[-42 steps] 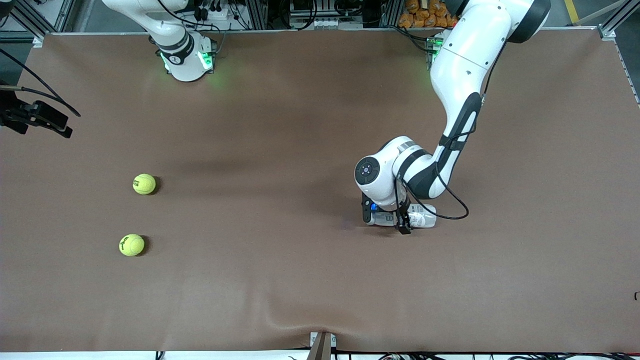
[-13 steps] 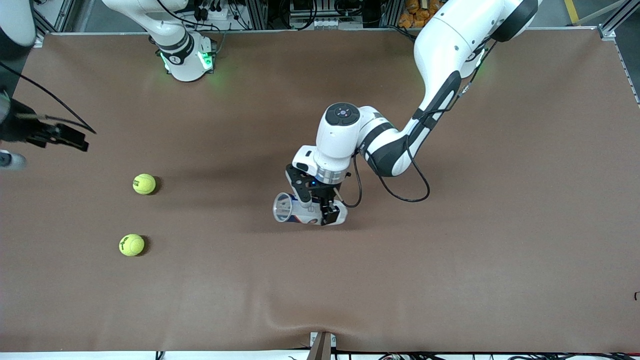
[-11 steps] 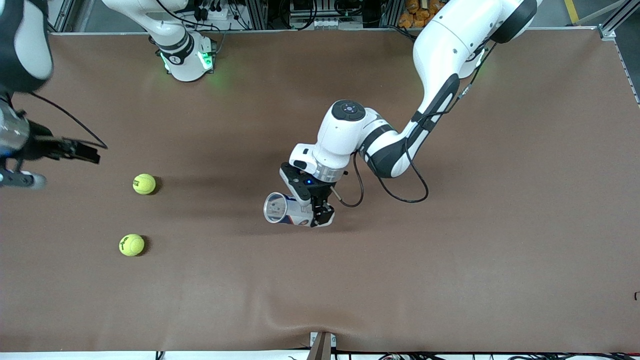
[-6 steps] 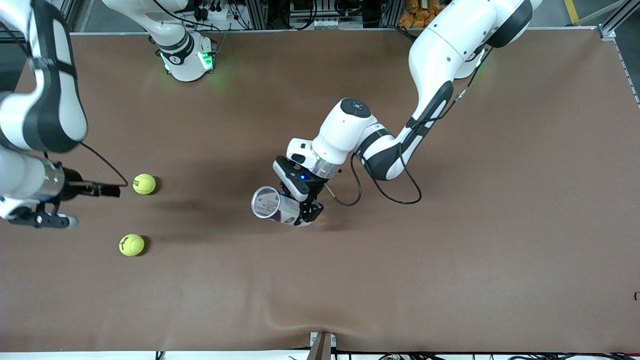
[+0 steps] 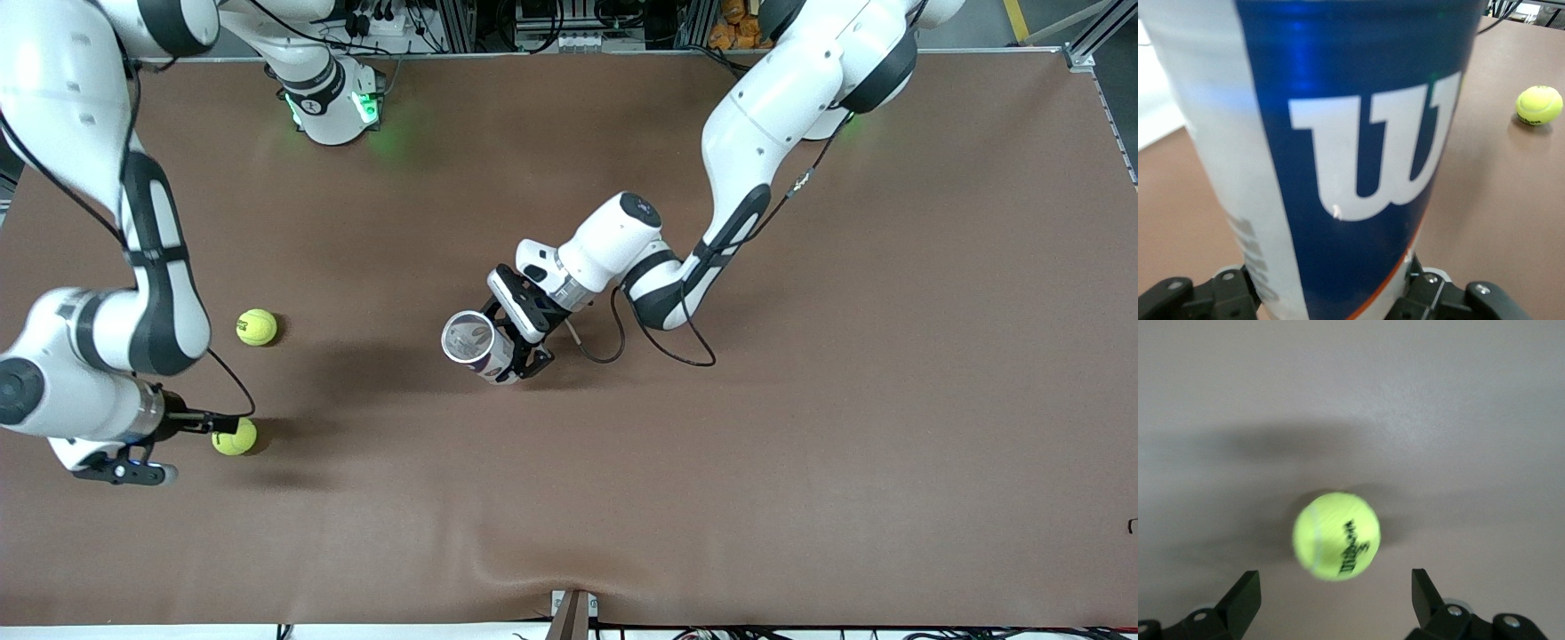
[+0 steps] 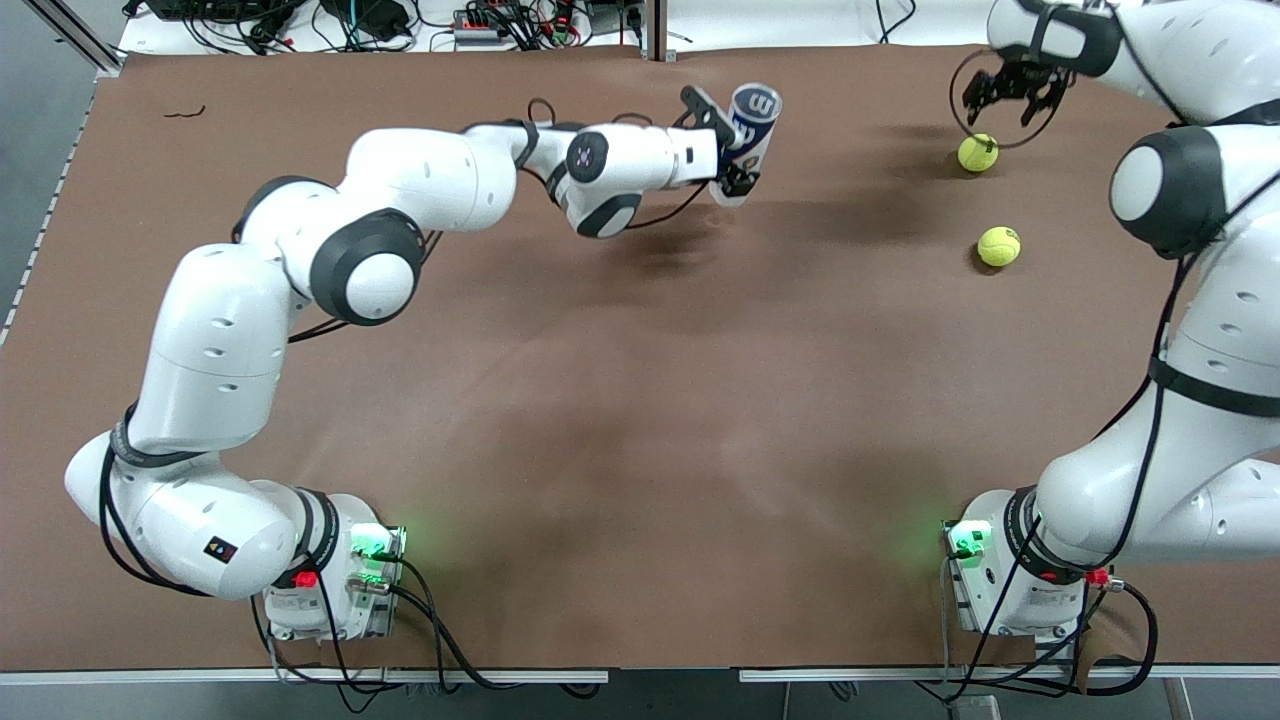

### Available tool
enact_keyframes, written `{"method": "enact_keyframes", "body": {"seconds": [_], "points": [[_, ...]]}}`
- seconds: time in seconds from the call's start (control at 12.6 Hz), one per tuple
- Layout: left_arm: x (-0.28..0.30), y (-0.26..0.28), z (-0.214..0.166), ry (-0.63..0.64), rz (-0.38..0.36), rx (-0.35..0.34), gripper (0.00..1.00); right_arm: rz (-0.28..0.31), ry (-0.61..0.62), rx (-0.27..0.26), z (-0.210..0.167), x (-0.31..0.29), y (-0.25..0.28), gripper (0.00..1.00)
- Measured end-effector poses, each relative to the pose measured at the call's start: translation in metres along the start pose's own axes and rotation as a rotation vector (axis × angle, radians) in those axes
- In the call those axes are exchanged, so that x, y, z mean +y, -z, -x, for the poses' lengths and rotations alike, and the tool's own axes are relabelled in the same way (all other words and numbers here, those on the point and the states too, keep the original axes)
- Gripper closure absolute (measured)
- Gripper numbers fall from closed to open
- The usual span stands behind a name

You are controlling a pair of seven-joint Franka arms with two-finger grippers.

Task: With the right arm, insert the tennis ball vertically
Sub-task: 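Grasp the Wilson tennis ball with the right gripper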

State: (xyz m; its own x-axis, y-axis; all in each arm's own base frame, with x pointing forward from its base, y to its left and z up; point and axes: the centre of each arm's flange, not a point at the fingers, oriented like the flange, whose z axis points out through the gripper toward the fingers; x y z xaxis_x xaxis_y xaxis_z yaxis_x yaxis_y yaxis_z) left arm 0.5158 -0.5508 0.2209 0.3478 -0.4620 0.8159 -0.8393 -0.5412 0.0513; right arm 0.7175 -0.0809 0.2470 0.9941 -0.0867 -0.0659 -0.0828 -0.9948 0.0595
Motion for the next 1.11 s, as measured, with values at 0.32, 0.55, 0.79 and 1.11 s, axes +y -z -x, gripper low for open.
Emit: {"method": "enact_keyframes", "body": {"seconds": [0.32,0.55,0.79,1.11], "points": [[-0.012,-0.005,0.018,0.02,-0.005,0.009,0.22,-0.002,0.014,-0.022,-0.003,0.002,-0.028,0.0],[-0.024,-0.008,0.029,0.033,-0.017,-0.004,0.24,-0.003,0.015,-0.018,-0.004,0.001,-0.031,0.0],[-0.034,-0.007,0.033,0.043,-0.027,-0.008,0.24,-0.004,0.017,-0.019,-0.004,-0.001,-0.037,0.0],[-0.033,-0.011,0.044,0.058,-0.018,0.011,0.24,-0.005,0.019,0.001,-0.005,-0.002,-0.048,0.25]]}}
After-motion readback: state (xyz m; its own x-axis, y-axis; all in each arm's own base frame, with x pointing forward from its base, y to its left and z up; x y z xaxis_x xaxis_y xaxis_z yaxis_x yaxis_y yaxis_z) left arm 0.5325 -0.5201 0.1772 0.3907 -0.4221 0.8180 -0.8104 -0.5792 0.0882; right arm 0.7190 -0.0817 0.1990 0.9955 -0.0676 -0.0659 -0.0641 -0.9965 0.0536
